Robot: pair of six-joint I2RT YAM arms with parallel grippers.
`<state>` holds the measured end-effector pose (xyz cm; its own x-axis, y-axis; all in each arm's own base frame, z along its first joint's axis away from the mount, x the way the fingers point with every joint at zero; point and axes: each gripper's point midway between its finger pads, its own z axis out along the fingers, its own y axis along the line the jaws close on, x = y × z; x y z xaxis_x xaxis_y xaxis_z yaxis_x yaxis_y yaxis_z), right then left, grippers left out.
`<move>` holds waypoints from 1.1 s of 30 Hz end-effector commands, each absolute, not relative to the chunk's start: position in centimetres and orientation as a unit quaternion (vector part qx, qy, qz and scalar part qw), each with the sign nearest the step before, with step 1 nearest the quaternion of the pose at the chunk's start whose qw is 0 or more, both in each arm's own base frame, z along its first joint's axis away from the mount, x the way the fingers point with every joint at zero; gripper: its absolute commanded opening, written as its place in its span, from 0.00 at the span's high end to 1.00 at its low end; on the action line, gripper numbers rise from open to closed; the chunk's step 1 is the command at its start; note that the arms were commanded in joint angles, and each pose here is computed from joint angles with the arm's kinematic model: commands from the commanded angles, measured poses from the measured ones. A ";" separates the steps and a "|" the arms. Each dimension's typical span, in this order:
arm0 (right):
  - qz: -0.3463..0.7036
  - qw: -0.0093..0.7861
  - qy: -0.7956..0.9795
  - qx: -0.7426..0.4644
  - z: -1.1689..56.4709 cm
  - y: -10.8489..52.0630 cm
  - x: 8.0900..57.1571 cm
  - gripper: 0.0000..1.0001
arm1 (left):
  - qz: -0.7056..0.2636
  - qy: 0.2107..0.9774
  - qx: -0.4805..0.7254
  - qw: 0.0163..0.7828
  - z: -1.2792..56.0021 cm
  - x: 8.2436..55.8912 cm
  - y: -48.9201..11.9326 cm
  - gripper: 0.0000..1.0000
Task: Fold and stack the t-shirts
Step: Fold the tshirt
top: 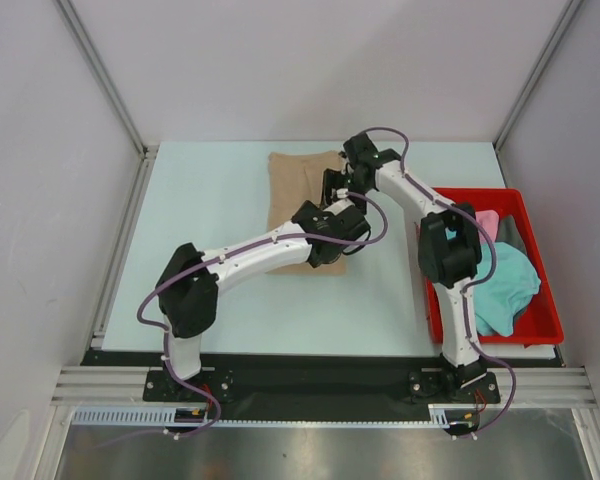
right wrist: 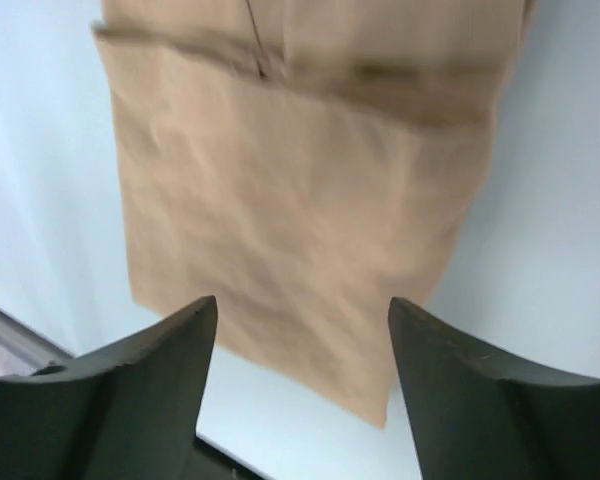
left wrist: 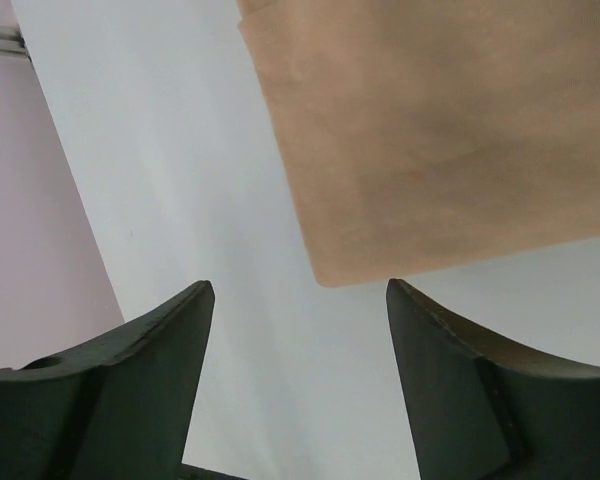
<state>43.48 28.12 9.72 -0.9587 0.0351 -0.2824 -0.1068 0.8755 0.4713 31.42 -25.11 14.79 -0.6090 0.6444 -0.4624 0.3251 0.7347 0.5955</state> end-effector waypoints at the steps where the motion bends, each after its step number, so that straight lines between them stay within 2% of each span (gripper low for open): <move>1: 0.246 0.129 0.960 -0.045 11.5 26.7 39.6 0.23 | 0.207 0.873 0.245 0.368 18.2 31.4 -25.4 0.23; 3: 0.256 0.164 0.951 -0.048 13.5 25.9 39.0 0.16 | 0.201 0.872 0.245 0.373 18.9 31.2 -25.9 0.20; 4: 0.248 0.151 0.956 -0.044 12.2 25.0 37.7 0.14 | 0.207 0.871 0.248 0.371 19.0 31.1 -25.8 0.20; 6: 0.250 0.172 0.952 -0.049 13.6 24.2 37.1 0.09 | 0.204 0.867 0.253 0.378 19.8 31.1 -26.5 0.19; 8: 0.232 0.166 0.957 -0.052 12.9 23.1 36.1 0.08 | 0.203 0.860 0.262 0.389 20.5 31.3 -27.2 0.19; 10: 0.215 0.166 0.961 -0.057 12.8 21.9 35.2 0.11 | 0.190 0.851 0.267 0.411 21.7 31.4 -28.7 0.19; 13: 0.212 0.168 0.961 -0.050 12.9 20.8 34.5 0.23 | 0.178 0.840 0.276 0.431 22.9 31.7 -30.4 0.20; 14: 0.212 0.167 0.962 -0.046 12.8 20.6 34.4 0.32 | 0.176 0.839 0.282 0.431 22.9 31.8 -30.9 0.21; 17: 0.223 0.162 0.960 -0.038 12.7 20.5 34.0 0.47 | 0.166 0.839 0.283 0.435 23.2 32.1 -32.0 0.21; 19: 0.224 0.158 0.961 -0.037 12.6 20.5 33.8 0.47 | 0.163 0.840 0.287 0.431 22.9 32.1 -32.4 0.21; 22: 0.223 0.157 0.961 -0.036 12.4 20.3 33.6 0.33 | 0.163 0.840 0.290 0.428 22.7 32.2 -32.6 0.21; 23: 0.222 0.157 0.962 -0.033 12.2 20.0 33.6 0.24 | 0.160 0.841 0.290 0.428 22.7 32.1 -32.7 0.21; 28: 0.225 0.148 0.963 -0.020 10.9 19.6 32.9 0.10 | 0.142 0.858 0.272 0.412 21.5 32.1 -30.9 0.18; 29: 0.227 0.151 0.962 -0.019 10.9 19.6 32.9 0.06 | 0.130 0.872 0.268 0.389 19.7 31.6 -30.2 0.18; 33: 0.241 0.133 0.961 -0.004 10.0 19.6 32.4 0.05 | 0.107 0.893 0.227 0.373 18.7 32.4 -26.5 0.16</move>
